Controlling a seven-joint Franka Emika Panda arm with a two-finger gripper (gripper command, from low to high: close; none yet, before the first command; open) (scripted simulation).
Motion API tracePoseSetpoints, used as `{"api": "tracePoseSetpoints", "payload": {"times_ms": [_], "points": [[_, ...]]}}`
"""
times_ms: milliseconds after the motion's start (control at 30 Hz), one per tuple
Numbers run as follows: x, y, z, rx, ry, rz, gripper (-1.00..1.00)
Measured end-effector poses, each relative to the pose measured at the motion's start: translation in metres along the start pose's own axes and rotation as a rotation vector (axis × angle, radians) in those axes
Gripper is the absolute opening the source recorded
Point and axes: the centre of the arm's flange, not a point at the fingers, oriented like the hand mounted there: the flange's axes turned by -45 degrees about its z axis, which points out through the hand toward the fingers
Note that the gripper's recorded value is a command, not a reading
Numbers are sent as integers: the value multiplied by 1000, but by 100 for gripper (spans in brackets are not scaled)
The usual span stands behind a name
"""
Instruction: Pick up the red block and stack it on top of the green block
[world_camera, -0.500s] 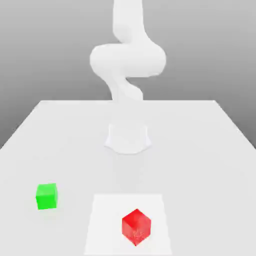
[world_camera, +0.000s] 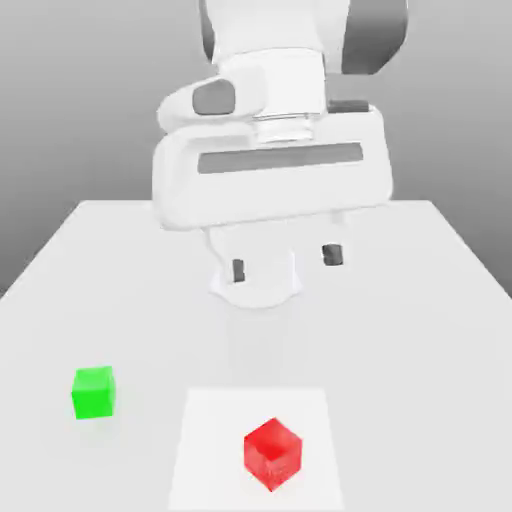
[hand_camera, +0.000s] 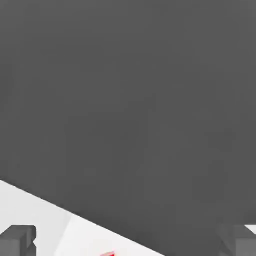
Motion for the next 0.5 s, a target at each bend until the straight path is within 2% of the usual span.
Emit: {"api": "tracePoseSetpoints", "payload": {"times_ms": [267, 433, 467, 500], "points": [[-61, -21, 138, 65, -229, -212, 0], [-80, -25, 197, 70, -248, -230, 0], [-83, -25, 204, 71, -249, -230, -100], [-83, -25, 204, 71, -249, -230, -100]]}}
